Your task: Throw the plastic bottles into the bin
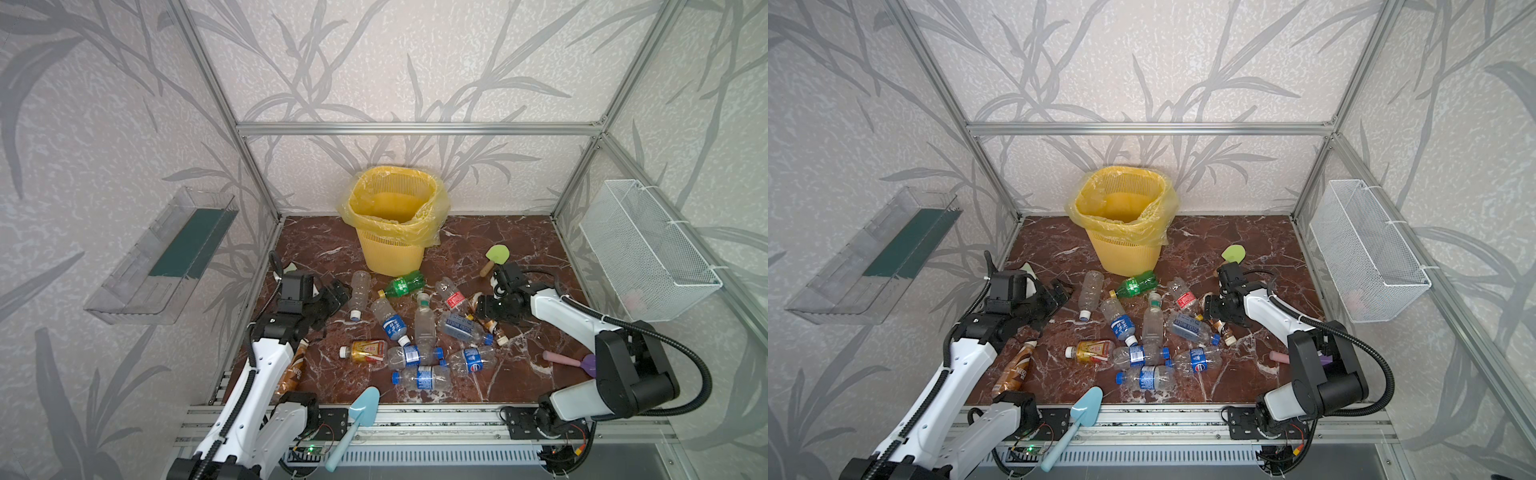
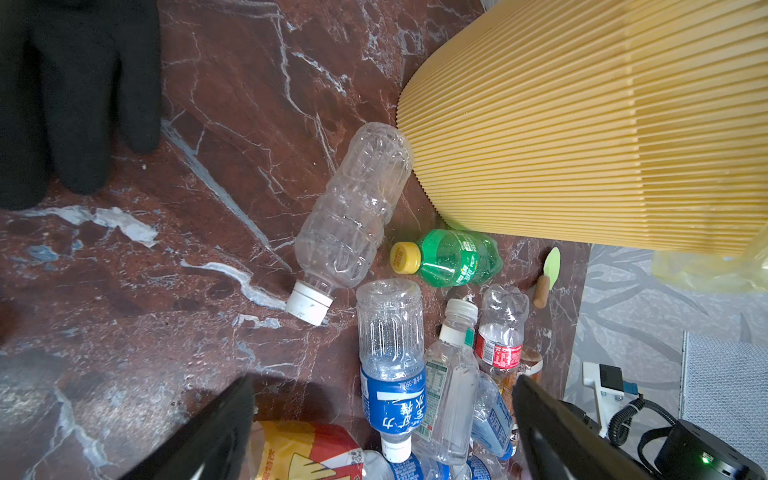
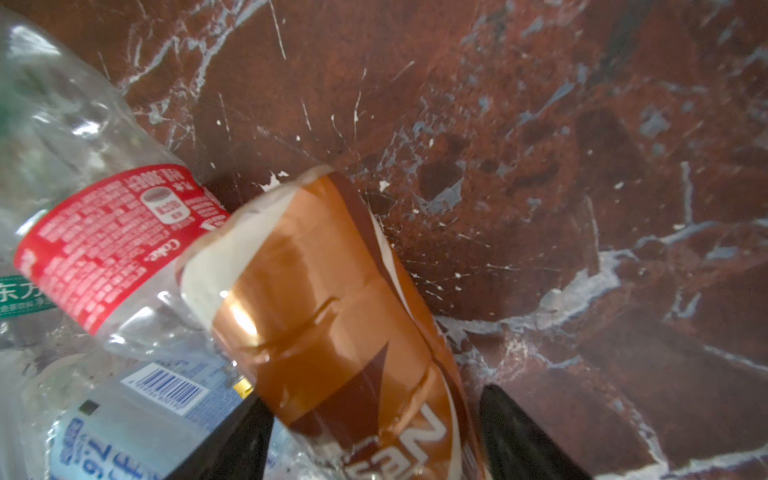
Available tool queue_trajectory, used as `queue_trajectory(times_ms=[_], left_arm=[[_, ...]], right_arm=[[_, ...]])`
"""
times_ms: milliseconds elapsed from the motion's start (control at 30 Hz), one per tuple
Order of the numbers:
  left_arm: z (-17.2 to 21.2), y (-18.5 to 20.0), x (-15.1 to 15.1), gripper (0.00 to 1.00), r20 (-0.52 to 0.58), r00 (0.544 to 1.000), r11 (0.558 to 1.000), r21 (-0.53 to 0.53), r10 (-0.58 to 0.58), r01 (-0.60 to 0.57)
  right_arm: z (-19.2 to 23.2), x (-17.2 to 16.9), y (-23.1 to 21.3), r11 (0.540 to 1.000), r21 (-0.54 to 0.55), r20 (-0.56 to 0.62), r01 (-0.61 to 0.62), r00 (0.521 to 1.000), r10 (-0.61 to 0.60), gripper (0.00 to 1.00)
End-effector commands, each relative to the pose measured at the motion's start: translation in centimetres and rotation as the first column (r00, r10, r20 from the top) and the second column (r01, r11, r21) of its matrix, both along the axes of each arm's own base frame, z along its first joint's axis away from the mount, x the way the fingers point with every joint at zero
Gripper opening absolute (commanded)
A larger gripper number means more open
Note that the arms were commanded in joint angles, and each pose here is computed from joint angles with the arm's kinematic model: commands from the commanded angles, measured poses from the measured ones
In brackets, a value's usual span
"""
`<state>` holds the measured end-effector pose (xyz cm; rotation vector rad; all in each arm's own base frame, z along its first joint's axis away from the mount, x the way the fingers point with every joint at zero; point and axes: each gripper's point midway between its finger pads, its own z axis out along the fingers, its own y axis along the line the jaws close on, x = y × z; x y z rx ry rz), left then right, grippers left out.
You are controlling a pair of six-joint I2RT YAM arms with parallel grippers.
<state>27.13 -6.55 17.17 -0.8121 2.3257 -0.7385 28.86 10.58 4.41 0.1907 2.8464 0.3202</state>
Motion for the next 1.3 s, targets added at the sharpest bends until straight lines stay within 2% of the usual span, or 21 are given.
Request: queue_trajectory(times_ms=[0, 233, 567, 700, 1000, 1133, 1200, 1267], left_arm=[[-0.1, -0.2, 0.0, 0.97, 0.001, 1.000, 1.000, -0.012, -0.001, 0.001], [0.1, -0.2, -0.1, 0.96, 0.002, 1.000, 1.000, -0.011, -0.002, 0.002], [0.1, -0.2, 0.1, 0.96, -0.002, 1.000, 1.000, -0.012, -0.003, 0.003], [-0.1, -0.3, 0.3, 0.96, -0.006, 1.000, 1.000, -0.016, -0.006, 0.005], [-0.4, -0.6, 0.7, 0.96, -0.019, 1.000, 1.000, -0.027, -0.014, 0.013], [-0.1, -0.6, 0.7, 0.96, -0.016, 1.000, 1.000, -0.026, -0.018, 0.017], [0.3, -0.5, 0.8, 0.96, -0.009, 1.000, 1.000, -0.023, -0.016, 0.016], [0.9, -0.5, 0.9, 0.96, 0.001, 1.000, 1.000, -0.022, -0.015, 0.015]], right_arm=[[0.2, 0.7, -0.4, 0.999, -0.029, 0.011, 0.029, 1.000, -0.029, 0.74], [-0.1, 0.9, -1.2, 0.995, -0.044, 0.008, 0.088, 0.996, -0.087, 0.58], [2.7, -0.3, -3.2, 0.983, 0.006, 0.078, 0.185, 0.980, -0.185, 0.56], [3.8, -1.4, -3.2, 0.973, 0.067, 0.086, 0.221, 0.970, -0.226, 0.56], [7.2, -2.5, -1.0, 0.922, 0.307, 0.114, 0.238, 0.952, -0.284, 0.56], [11.6, -0.9, 1.3, 0.862, 0.475, 0.179, 0.175, 0.940, -0.290, 0.55], [15.7, 0.9, 2.9, 0.802, 0.587, 0.230, 0.115, 0.925, -0.301, 0.55], [22.4, 3.6, 5.1, 0.721, 0.693, 0.305, 0.010, 0.901, -0.307, 0.55]])
